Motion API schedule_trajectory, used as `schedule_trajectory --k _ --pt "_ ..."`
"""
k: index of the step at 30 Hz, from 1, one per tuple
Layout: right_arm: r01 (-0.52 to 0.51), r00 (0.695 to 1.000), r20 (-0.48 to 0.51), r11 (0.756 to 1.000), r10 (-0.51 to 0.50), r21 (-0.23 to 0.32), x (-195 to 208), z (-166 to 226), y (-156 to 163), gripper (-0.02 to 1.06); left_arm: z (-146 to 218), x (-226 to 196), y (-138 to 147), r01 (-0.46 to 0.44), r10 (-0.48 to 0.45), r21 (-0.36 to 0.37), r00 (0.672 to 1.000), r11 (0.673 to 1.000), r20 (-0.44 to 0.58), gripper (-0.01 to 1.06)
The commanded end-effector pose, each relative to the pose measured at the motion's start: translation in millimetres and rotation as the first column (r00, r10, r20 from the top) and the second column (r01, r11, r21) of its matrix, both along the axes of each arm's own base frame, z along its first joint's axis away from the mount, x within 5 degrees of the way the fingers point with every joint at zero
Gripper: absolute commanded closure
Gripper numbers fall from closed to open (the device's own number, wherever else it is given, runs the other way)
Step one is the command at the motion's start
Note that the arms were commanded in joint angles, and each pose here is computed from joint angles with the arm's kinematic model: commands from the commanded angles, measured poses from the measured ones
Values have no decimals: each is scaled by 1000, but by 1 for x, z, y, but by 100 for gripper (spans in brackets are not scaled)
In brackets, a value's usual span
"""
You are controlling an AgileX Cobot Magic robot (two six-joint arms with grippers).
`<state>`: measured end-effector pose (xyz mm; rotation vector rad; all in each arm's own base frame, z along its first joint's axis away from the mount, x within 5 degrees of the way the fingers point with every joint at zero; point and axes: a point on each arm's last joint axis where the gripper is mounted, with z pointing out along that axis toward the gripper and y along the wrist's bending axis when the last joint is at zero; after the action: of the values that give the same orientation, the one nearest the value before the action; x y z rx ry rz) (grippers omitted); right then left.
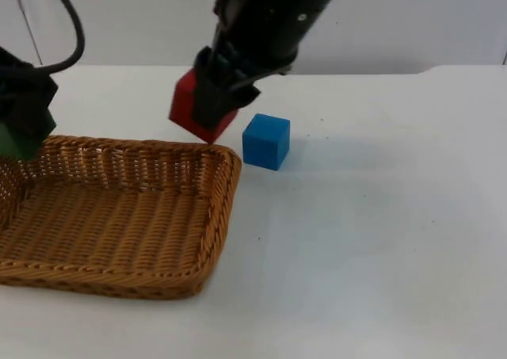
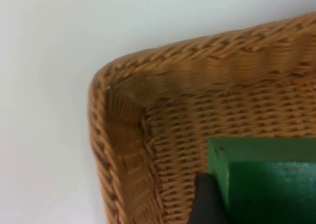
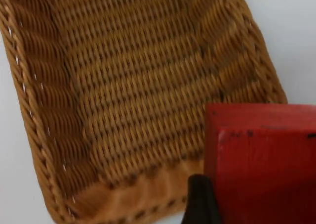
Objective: Pick up one cube with each hand and place exactly two cubes into the same basket, leaving the remaining cube outside.
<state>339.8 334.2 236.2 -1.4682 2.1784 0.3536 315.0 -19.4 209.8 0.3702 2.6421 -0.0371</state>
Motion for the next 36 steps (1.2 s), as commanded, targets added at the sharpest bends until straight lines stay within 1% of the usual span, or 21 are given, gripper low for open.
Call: schedule_trajectory --k 1,3,5,6,10,13,16,17,21,24,26,29,36 --pt "-13 1000 16 1000 13 24 -1 4 8 105 -7 -2 3 -24 25 -12 999 1000 24 105" --pt "-21 999 35 999 20 40 0 2 17 105 -18 -7 7 -49 49 -12 998 999 49 105" --pt "-19 1000 16 997 18 74 0 -3 27 105 -25 -9 7 -64 65 -16 995 998 73 105" --pt "-19 1000 16 997 18 74 0 -3 27 105 -25 -9 7 -64 65 -16 995 998 73 105" --pt "5 1000 -5 994 -4 114 5 -19 35 105 -32 -7 7 -78 80 -31 996 996 48 105" --pt "15 1000 -11 992 -14 123 7 -26 38 105 -37 -6 7 -83 84 -32 996 996 39 105" --pt "22 1000 -20 993 -20 112 10 -41 40 105 -49 -4 7 -84 84 -27 996 996 4 105" --pt "22 1000 -20 993 -20 112 10 -41 40 105 -49 -4 7 -84 84 -27 996 996 4 105" --pt "36 999 -24 993 -33 113 13 -57 43 105 -68 -1 7 -87 87 -20 995 996 -43 105" --pt "45 998 -45 992 -40 116 14 -65 45 105 -77 1 7 -94 93 -20 994 995 -59 105" --pt "43 997 -63 994 -37 102 14 -75 45 105 -83 2 6 -112 110 -32 991 993 -72 105" --pt "43 996 -87 996 -36 76 14 -91 46 105 -90 3 7 -116 114 -31 990 993 -83 105" --pt "40 995 -94 997 -34 59 15 -105 46 105 -100 3 7 -113 109 -25 988 993 -108 105"
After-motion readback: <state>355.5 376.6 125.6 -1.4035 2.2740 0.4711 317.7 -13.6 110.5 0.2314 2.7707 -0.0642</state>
